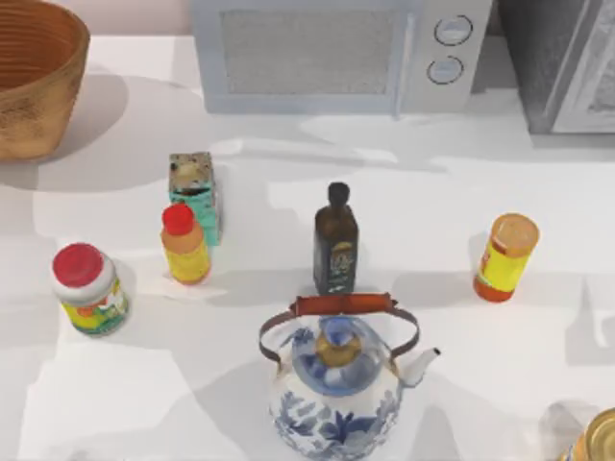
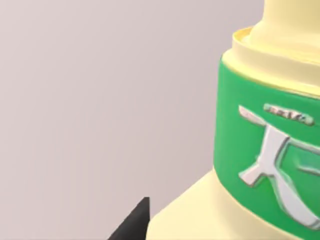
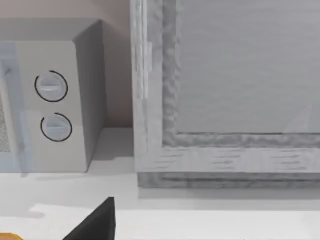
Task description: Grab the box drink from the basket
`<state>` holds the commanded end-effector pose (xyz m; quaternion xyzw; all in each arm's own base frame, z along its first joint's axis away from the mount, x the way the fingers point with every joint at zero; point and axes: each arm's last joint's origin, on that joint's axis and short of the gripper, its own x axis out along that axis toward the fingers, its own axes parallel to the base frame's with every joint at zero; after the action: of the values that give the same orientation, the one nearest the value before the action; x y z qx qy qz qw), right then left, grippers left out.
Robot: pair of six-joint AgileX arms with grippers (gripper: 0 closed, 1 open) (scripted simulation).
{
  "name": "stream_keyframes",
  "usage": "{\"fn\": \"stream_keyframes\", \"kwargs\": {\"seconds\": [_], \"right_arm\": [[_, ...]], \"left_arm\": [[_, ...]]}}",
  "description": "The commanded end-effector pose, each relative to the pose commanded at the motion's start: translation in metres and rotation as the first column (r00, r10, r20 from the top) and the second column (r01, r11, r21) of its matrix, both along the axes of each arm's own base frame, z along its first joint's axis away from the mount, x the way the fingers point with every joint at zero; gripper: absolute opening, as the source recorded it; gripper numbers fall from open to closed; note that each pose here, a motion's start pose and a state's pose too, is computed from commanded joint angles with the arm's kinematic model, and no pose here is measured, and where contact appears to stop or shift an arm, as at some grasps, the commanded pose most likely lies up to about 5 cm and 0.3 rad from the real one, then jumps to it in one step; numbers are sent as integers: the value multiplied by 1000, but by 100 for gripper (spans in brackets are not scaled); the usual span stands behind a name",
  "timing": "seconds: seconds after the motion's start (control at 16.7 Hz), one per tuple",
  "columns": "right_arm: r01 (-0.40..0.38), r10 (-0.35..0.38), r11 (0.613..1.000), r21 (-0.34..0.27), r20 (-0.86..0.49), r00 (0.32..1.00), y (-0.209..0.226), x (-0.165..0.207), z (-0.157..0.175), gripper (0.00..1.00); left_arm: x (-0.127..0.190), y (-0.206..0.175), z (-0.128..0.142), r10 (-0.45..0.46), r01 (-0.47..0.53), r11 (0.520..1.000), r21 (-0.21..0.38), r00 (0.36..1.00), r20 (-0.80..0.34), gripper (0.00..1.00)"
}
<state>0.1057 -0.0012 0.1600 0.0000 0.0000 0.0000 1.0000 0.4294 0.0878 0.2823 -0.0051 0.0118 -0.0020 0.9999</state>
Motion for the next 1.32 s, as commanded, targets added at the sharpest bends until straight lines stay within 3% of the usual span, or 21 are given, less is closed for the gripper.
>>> {"fn": "stream_keyframes", "kwargs": {"seconds": [0.3, 0.48, 0.66, 0.96, 1.32], "right_arm": [[0, 0, 1000, 0, 0, 1000, 0, 0, 0, 100], [0, 0, 1000, 0, 0, 1000, 0, 0, 0, 100], [0, 0, 1000, 0, 0, 1000, 0, 0, 0, 100], [0, 0, 1000, 0, 0, 1000, 0, 0, 0, 100], [0, 0, 1000, 0, 0, 1000, 0, 0, 0, 100]], "left_arm": [[-67, -26, 27, 3, -3, 1000, -4, 1000, -7, 0], [-133, -46, 45, 3, -3, 1000, 4, 1000, 30, 0], [-207, -65, 41, 2, -3, 1000, 11, 998, 70, 0], [-297, -82, -21, 1, -2, 1000, 12, 995, 101, 0], [-323, -88, -109, 3, -4, 1000, 10, 999, 40, 0]]}}
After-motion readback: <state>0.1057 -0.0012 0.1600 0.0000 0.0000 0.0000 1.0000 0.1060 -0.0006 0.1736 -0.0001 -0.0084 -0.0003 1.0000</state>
